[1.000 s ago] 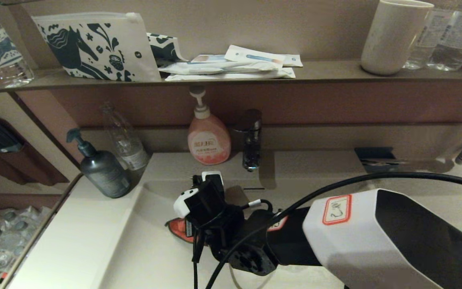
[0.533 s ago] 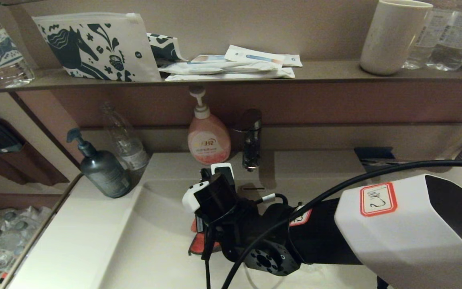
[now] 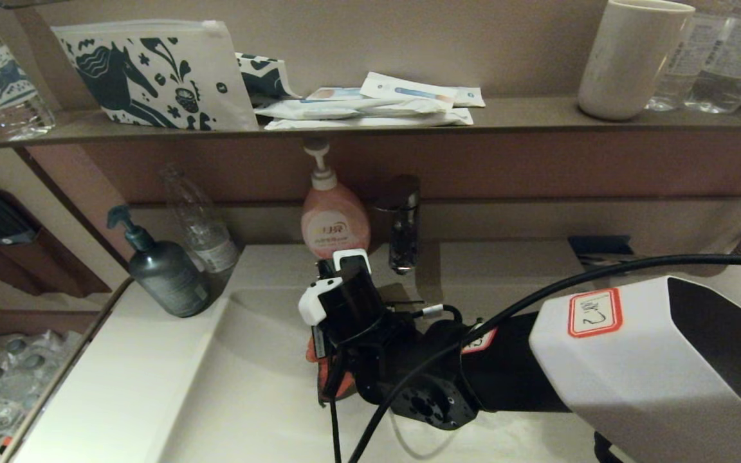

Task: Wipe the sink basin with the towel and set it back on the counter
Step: Wipe the sink

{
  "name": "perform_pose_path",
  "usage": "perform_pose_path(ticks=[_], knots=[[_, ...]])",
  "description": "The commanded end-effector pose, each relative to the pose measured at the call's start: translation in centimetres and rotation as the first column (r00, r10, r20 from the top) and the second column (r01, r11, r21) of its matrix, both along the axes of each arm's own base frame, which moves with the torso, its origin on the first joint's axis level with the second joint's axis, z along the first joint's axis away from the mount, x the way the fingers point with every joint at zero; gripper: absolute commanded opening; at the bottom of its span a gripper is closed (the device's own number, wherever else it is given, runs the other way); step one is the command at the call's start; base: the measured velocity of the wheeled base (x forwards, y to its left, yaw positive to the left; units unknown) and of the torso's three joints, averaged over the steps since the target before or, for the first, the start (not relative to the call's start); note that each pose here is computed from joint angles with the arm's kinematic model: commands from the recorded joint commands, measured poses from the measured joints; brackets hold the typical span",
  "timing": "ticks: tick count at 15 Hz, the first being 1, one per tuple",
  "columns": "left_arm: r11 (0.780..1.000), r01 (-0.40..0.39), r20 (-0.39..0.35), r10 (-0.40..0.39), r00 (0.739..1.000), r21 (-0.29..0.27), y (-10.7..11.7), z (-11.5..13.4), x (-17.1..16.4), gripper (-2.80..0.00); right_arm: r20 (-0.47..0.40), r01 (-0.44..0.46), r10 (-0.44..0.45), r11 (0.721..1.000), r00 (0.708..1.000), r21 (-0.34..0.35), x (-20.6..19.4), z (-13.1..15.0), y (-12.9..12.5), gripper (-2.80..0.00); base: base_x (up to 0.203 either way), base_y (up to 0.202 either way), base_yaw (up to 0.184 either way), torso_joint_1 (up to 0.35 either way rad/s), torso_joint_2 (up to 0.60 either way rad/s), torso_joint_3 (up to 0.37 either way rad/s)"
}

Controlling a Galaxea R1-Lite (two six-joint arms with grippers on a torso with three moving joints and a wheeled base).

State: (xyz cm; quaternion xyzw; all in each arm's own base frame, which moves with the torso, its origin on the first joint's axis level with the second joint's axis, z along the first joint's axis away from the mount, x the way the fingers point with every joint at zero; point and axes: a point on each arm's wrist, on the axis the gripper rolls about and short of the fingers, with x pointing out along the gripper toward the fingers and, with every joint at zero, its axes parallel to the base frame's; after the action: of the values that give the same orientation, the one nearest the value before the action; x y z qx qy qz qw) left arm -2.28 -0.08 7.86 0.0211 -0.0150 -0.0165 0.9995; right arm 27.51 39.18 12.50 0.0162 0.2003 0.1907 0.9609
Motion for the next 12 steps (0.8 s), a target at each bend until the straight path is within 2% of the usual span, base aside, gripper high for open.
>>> perform_pose_path(ticks=[1, 4, 7, 10, 12], knots=[[1.000, 0.000, 0.000, 0.000, 1.000, 0.000, 0.0, 0.0, 0.0, -2.80, -0.001, -0.039, 0.039, 0.999, 0.999, -0.017, -0.9, -1.0, 1.2, -2.80, 0.000, 0.000, 0.000, 0.000, 0.00, 0.000], [1.000, 0.000, 0.000, 0.000, 1.000, 0.000, 0.0, 0.0, 0.0, -2.80, 0.020, -0.125, 0.126, 0.992, 0.992, -0.032, -2.5, -2.1, 3.9, -2.80, 0.000, 0.000, 0.000, 0.000, 0.00, 0.000], [1.000, 0.000, 0.000, 0.000, 1.000, 0.000, 0.0, 0.0, 0.0, -2.80, 0.070, -0.156, 0.159, 0.986, 0.985, -0.053, -2.0, -3.2, 6.2, -2.80, 0.000, 0.000, 0.000, 0.000, 0.00, 0.000], [1.000, 0.000, 0.000, 0.000, 1.000, 0.000, 0.0, 0.0, 0.0, -2.80, 0.101, -0.118, 0.128, 0.988, 0.987, -0.101, -1.0, -6.1, 7.4, -2.80, 0.000, 0.000, 0.000, 0.000, 0.00, 0.000], [1.000, 0.000, 0.000, 0.000, 1.000, 0.000, 0.0, 0.0, 0.0, -2.80, 0.129, -0.081, 0.090, 0.994, 0.988, -0.069, 0.3, -6.5, 7.1, -2.80, 0.000, 0.000, 0.000, 0.000, 0.00, 0.000]])
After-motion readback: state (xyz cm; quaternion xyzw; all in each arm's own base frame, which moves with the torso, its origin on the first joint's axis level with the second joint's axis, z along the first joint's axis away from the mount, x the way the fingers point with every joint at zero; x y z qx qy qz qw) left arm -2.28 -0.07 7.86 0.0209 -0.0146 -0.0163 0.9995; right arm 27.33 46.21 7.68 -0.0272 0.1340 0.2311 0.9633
